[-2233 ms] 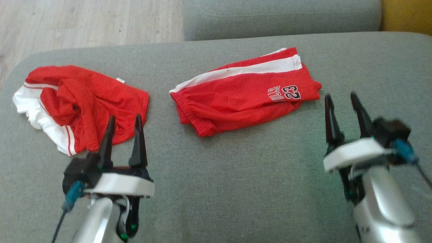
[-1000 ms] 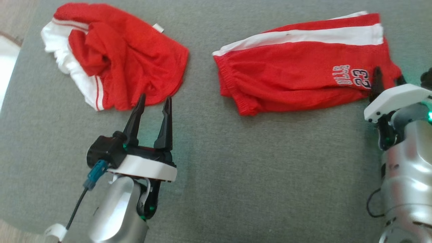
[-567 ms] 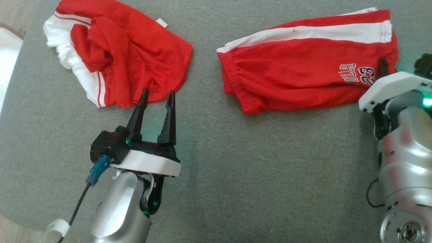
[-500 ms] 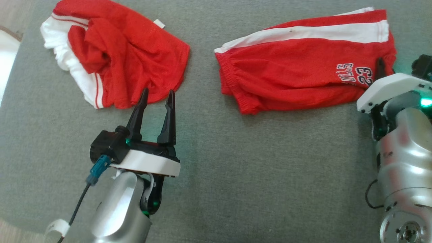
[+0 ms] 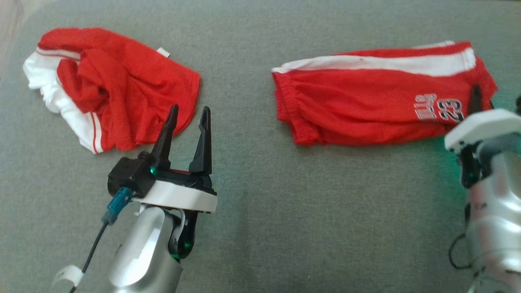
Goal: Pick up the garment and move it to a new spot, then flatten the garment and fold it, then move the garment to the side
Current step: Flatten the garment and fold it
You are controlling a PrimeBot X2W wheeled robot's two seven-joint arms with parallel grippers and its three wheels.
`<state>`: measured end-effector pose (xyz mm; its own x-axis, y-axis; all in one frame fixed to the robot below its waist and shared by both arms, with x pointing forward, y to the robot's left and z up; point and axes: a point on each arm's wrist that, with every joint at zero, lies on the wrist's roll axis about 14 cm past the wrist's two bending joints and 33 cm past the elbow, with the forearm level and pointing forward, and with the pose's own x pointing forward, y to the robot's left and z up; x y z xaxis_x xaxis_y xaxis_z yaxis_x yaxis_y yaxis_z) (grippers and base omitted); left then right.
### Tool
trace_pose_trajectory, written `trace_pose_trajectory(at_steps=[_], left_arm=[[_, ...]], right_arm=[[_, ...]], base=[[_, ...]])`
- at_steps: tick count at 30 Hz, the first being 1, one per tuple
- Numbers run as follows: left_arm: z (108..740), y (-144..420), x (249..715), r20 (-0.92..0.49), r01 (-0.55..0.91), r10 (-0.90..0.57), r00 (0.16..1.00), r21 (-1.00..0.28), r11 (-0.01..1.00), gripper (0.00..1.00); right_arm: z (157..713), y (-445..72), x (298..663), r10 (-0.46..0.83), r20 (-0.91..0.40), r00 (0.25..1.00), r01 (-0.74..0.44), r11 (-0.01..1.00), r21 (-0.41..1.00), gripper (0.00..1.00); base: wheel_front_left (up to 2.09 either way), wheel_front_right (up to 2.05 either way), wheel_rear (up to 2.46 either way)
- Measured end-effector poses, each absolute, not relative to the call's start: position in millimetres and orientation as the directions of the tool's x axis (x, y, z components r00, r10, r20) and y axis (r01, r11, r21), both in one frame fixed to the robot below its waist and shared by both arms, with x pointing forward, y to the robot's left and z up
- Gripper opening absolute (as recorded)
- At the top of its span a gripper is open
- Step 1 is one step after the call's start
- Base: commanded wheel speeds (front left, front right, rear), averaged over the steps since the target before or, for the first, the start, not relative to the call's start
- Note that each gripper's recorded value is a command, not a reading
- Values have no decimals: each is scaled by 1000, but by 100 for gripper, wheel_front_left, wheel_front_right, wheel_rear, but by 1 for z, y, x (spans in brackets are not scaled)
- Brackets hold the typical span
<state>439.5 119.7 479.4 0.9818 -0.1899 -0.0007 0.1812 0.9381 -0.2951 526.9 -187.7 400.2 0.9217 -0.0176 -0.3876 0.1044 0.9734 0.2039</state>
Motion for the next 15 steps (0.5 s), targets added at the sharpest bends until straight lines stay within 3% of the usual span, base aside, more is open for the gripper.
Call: trace_pose_trajectory(at_steps=[7, 15], left_arm=[[492, 106, 429, 30, 222, -223, 974, -298, 929, 100], [492, 103, 426, 30, 231, -232, 972, -298, 926, 100]], right_arm=[[408, -223, 494, -96, -370, 924, 187, 958, 219, 0], [423, -225, 497, -108, -316, 943, 189, 952, 239, 0]], base=[[0, 0, 0], [0, 0, 0]])
